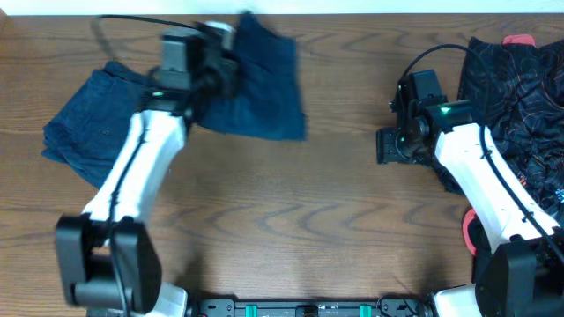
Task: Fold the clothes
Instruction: 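Release the right gripper and carry the shorts leftward with the left gripper, then lower the shorts onto the blue garment stack and flatten with left gripper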
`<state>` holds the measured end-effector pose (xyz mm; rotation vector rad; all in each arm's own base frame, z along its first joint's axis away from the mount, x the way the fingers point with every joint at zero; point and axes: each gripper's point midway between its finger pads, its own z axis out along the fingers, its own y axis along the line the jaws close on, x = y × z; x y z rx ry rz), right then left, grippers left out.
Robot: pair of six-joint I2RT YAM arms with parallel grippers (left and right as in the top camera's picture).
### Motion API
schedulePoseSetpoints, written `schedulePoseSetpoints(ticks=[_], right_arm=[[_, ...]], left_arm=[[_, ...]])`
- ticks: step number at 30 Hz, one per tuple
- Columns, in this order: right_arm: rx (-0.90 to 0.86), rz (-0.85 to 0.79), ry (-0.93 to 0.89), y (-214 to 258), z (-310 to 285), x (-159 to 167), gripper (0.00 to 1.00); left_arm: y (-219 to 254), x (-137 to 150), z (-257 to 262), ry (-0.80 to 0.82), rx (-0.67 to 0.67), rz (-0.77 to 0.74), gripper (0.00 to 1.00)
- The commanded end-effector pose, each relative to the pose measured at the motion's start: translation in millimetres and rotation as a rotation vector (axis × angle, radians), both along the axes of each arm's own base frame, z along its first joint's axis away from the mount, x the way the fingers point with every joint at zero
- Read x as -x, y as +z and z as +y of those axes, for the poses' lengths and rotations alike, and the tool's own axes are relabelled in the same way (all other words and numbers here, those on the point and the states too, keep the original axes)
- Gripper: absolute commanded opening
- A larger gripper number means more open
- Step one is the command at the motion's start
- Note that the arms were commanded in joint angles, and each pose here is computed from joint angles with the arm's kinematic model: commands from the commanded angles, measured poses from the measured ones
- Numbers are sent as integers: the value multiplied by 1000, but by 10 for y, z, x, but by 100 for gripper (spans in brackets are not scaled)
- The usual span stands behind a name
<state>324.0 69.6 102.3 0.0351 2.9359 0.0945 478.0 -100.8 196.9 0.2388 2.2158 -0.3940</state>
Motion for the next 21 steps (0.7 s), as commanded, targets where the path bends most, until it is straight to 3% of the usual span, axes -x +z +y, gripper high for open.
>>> schedulePoseSetpoints(ticks=[1,4,14,21], right_arm=[[0,-28,-19,89,-29,-30,66],[0,-29,-19,89,-29,-32,66],[1,-24,-19,87,-30,-21,67],[1,-22,-19,85,-32,-15,67]], left_arm=[[417,-87,564,192,-37,-96,6],[507,-112,992,332,-59,-120,6],[913,-245,1822,541,18,-290,6],[810,-137,2162,644,64,-237,6]])
